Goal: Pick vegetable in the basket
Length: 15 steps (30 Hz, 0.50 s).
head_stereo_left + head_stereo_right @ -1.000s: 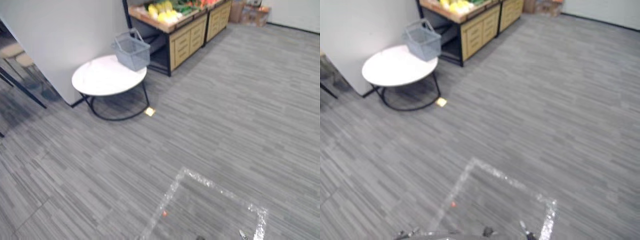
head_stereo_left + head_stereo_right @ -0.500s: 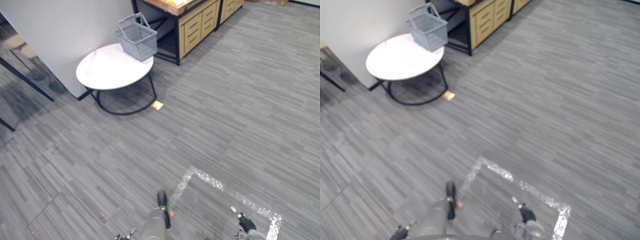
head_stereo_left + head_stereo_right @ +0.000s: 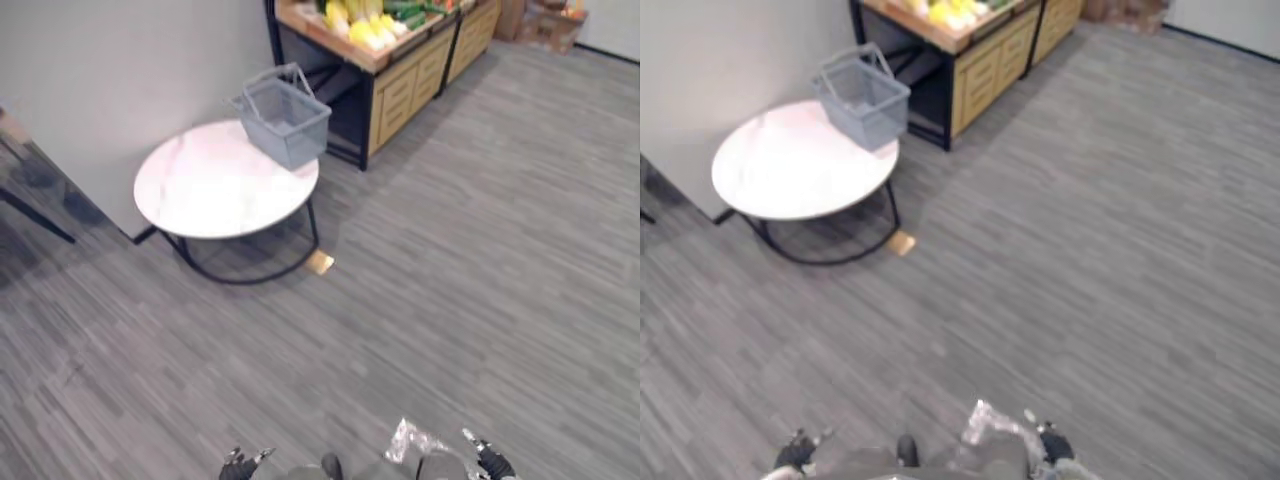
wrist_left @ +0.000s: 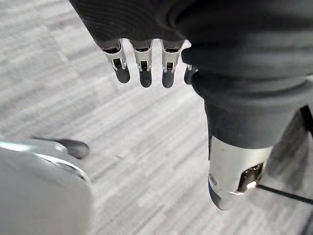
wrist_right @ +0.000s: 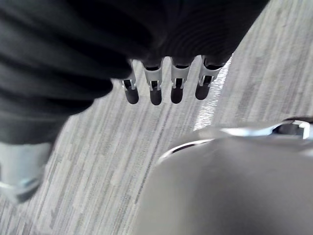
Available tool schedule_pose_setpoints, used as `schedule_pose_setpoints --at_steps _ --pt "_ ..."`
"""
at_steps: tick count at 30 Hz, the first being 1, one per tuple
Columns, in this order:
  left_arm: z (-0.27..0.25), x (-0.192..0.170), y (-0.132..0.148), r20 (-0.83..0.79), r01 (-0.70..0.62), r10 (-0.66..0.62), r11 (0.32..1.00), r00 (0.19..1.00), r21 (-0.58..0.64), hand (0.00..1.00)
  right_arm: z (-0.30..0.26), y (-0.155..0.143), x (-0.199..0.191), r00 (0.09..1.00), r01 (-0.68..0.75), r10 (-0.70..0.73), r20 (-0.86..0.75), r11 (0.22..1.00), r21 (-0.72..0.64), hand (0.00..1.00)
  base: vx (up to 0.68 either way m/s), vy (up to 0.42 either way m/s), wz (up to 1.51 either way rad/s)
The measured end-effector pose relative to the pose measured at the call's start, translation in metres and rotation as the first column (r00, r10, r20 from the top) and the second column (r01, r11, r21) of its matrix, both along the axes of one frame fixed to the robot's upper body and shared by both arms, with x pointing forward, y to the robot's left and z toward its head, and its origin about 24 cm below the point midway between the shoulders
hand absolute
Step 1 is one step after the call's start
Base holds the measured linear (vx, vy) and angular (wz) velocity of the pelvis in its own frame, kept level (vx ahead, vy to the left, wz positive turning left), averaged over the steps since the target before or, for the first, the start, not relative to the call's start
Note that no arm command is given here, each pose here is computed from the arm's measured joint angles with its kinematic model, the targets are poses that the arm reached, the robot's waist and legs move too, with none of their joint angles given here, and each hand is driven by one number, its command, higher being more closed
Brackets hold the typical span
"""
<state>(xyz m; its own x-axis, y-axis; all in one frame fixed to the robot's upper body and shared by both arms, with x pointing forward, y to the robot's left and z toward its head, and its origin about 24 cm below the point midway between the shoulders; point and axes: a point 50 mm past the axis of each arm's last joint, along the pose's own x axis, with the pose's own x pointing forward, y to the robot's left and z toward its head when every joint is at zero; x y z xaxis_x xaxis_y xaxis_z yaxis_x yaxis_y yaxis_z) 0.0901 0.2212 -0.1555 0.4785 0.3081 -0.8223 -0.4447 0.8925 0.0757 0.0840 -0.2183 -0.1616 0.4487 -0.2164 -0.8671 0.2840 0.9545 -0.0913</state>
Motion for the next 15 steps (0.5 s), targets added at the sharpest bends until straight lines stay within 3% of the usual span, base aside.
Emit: schedule_pose_setpoints --at_steps 6,11,15 --pt "0.002 0.021 -0.017 0.06 -0.028 0.031 0.998 0.998 -0.052 0.0 -0.003 0.005 -0.015 0.998 0.051 -0.05 -0.024 0.999 0.017 0.0 0.51 -0.172 0.45" --pt "-0.007 0.001 -0.029 0.001 -0.176 0.178 0.978 0.984 -0.114 0.0 -0.002 0.0 -0.021 0.998 0.063 -0.062 -0.025 0.998 0.014 0.0 0.7 -0.356 0.28" --pt "-0.01 -0.013 -0.028 -0.044 -0.214 0.21 0.97 0.977 -0.113 0.0 -0.001 -0.007 -0.02 0.998 0.064 -0.064 -0.026 0.998 0.007 0.0 0.63 -0.318 0.06"
